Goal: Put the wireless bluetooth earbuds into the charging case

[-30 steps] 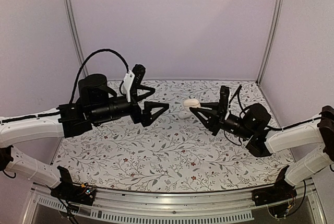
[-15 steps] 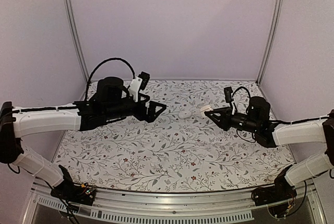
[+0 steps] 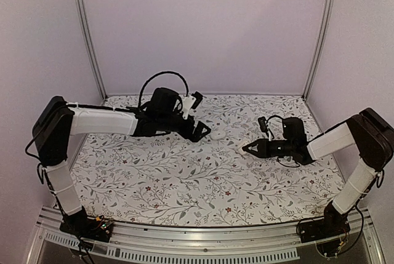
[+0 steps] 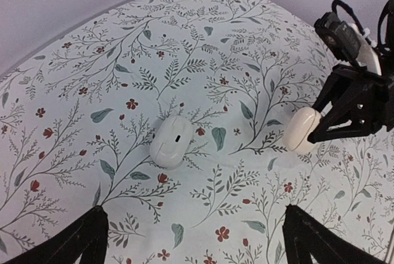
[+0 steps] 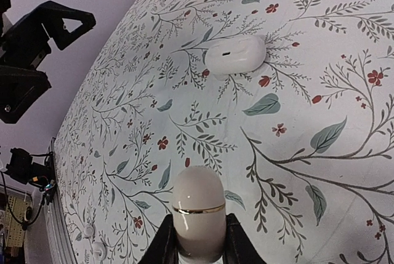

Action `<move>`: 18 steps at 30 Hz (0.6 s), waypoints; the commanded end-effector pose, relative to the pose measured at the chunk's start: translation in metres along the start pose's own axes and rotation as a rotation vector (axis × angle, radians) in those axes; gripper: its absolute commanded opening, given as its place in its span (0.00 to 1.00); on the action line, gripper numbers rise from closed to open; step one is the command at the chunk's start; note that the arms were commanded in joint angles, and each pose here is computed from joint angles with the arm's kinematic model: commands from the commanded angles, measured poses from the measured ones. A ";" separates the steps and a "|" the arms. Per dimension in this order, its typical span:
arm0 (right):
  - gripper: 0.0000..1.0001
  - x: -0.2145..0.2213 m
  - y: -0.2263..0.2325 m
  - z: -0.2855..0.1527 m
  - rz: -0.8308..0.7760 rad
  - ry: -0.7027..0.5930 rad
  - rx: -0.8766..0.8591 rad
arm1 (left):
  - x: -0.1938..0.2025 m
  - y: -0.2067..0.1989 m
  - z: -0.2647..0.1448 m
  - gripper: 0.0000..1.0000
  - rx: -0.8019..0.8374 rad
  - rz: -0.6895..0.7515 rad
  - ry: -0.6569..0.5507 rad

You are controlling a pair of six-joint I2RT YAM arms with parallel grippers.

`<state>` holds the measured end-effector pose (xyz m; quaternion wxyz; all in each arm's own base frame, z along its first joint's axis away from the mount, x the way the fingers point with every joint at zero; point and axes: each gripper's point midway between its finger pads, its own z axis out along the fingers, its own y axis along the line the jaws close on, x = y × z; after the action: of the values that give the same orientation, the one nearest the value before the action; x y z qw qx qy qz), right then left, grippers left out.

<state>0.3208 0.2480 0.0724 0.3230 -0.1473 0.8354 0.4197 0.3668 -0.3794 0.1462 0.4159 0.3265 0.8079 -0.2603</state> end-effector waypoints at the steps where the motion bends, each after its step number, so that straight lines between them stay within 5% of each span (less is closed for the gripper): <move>1: 0.02 -0.005 -0.001 0.008 0.015 0.031 -0.041 | 0.005 0.015 0.026 0.97 0.025 0.057 0.048; 18: 0.08 -0.002 -0.021 0.038 0.123 0.079 -0.072 | 0.031 0.029 0.125 0.78 0.127 0.132 0.213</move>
<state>0.3393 0.2617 0.0395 0.2529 -0.1259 0.8460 0.4523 0.4320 -0.4322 0.0576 0.3409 0.4093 0.8109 -0.2421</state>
